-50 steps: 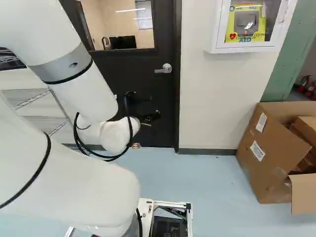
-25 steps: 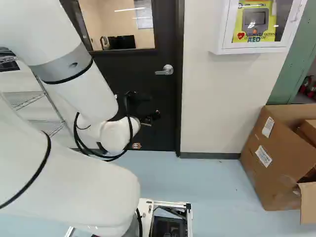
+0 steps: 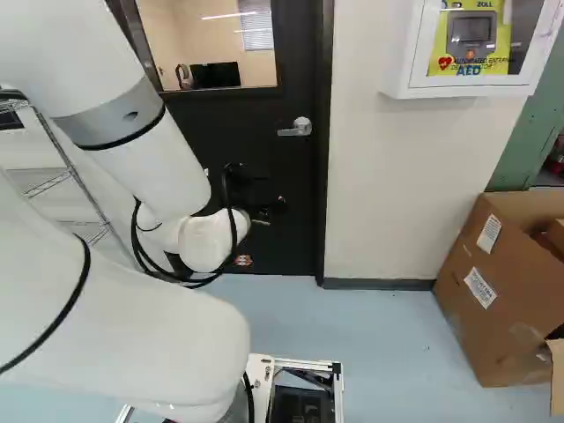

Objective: Open the door and move inside

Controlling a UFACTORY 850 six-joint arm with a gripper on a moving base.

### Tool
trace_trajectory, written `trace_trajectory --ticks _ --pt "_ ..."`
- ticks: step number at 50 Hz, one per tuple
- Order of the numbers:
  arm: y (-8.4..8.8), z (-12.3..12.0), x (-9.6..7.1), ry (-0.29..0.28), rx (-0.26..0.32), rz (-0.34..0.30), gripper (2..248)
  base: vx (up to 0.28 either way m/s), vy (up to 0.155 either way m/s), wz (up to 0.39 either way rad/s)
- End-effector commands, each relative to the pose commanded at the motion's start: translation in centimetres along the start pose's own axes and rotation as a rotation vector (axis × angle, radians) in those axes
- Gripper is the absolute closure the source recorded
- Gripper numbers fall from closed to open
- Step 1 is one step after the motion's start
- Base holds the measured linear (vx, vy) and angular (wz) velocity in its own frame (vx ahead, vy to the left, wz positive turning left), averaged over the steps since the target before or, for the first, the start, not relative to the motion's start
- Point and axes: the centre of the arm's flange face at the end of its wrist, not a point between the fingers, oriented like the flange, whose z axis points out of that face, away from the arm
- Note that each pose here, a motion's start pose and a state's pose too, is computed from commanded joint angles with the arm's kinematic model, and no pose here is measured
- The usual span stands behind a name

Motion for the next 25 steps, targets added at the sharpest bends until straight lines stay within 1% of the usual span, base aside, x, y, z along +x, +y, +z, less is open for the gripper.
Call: trace_trajectory --ticks 9,25 --pt "-0.2 0.8 0.5 -0.001 0.006 -0.002 3 0.046 0.016 -0.006" --pt "-0.2 1.5 2.2 0.036 0.007 -0.002 3 -0.003 0.000 0.001"
